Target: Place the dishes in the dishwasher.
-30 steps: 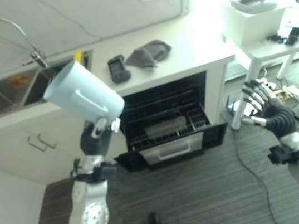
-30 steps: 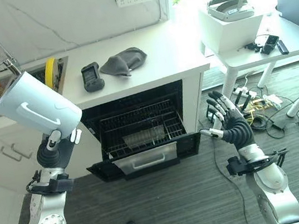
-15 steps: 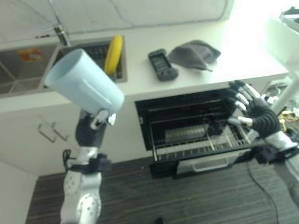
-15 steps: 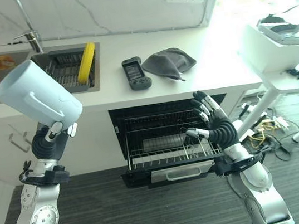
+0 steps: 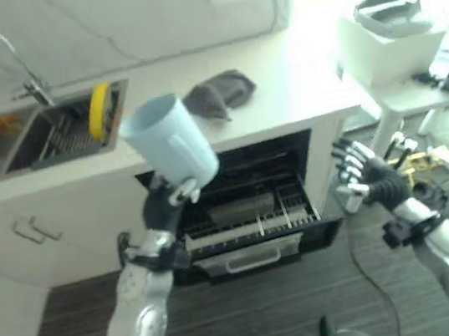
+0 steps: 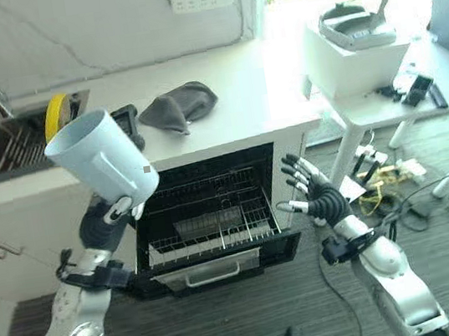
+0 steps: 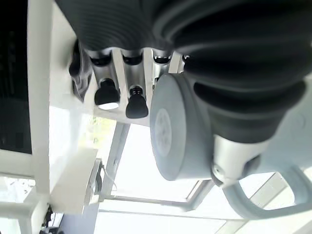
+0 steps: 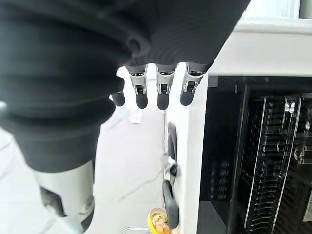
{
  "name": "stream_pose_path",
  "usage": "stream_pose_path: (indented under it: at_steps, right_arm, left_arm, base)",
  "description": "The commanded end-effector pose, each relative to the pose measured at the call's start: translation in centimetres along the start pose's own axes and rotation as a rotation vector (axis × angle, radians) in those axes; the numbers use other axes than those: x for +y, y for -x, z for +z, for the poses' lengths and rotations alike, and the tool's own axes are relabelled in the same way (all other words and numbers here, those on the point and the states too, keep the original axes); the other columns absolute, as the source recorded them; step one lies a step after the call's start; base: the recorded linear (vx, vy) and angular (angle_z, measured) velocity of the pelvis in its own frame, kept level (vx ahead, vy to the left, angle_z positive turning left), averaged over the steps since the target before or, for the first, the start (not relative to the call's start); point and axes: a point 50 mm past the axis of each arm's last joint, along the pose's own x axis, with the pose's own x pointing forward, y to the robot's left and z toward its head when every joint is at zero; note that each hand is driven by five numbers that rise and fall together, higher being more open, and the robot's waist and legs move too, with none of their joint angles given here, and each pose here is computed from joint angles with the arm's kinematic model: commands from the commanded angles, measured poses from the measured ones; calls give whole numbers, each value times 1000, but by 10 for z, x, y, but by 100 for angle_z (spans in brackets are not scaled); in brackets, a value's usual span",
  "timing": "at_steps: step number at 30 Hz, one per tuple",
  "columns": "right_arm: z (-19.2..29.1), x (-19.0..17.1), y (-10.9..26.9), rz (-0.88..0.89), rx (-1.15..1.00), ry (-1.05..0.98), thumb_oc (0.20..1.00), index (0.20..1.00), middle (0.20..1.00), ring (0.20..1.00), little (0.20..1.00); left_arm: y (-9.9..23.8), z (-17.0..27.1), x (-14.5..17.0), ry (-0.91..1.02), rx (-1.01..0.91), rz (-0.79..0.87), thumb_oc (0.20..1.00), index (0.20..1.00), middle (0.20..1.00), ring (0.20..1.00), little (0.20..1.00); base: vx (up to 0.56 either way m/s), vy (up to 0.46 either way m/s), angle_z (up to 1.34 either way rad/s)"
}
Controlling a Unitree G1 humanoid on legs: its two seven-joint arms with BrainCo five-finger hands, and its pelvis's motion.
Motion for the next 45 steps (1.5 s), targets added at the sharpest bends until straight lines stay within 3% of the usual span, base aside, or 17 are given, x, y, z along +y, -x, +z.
stream_pose_path:
  at_steps: [1, 10, 17, 23, 30, 38, 45]
  right_arm:
    - [25, 9, -5, 23, -157, -56, 1000, 1000, 1000, 1000, 1000]
    - [18, 7, -1, 16, -146, -37, 1000, 1000, 1000, 1000, 1000]
    - [12, 19, -3, 80, -142, -131, 1000, 1000, 1000, 1000, 1000]
    - [25, 28, -20, 194, -212, -76, 1000, 1000, 1000, 1000, 1000]
    - [38, 16, -32, 294, -202, -95, 1000, 1000, 1000, 1000, 1000]
    - [56, -2, -42, 297, -255, -46, 1000, 1000, 1000, 1000, 1000]
    - [53, 12, -56, 413, -254, -207, 1000, 1000, 1000, 1000, 1000]
  left_arm:
    - [-3, 32, 9, -86, -113, -24, 200, 200, 200, 200, 200]
    - [-1, 16, 15, -85, -66, -34, 200, 200, 200, 200, 200]
    - [-14, 10, 6, -214, 41, -210, 200, 200, 200, 200, 200]
    - [-22, 17, 11, -299, 49, -271, 200, 200, 200, 200, 200]
    - [-25, 1, -3, -148, 124, -402, 200, 200, 200, 200, 200]
    - [-28, -6, -5, -71, 148, -438, 200, 200, 200, 200, 200]
    - [-35, -11, -22, -14, 173, -579, 200, 200, 200, 200, 200]
  base:
    - [136, 87, 7]
    - [125, 319, 18]
    - [112, 244, -5]
    - [20, -133, -1]
    - [96, -130, -4]
    - [57, -38, -7]
    - [15, -12, 9]
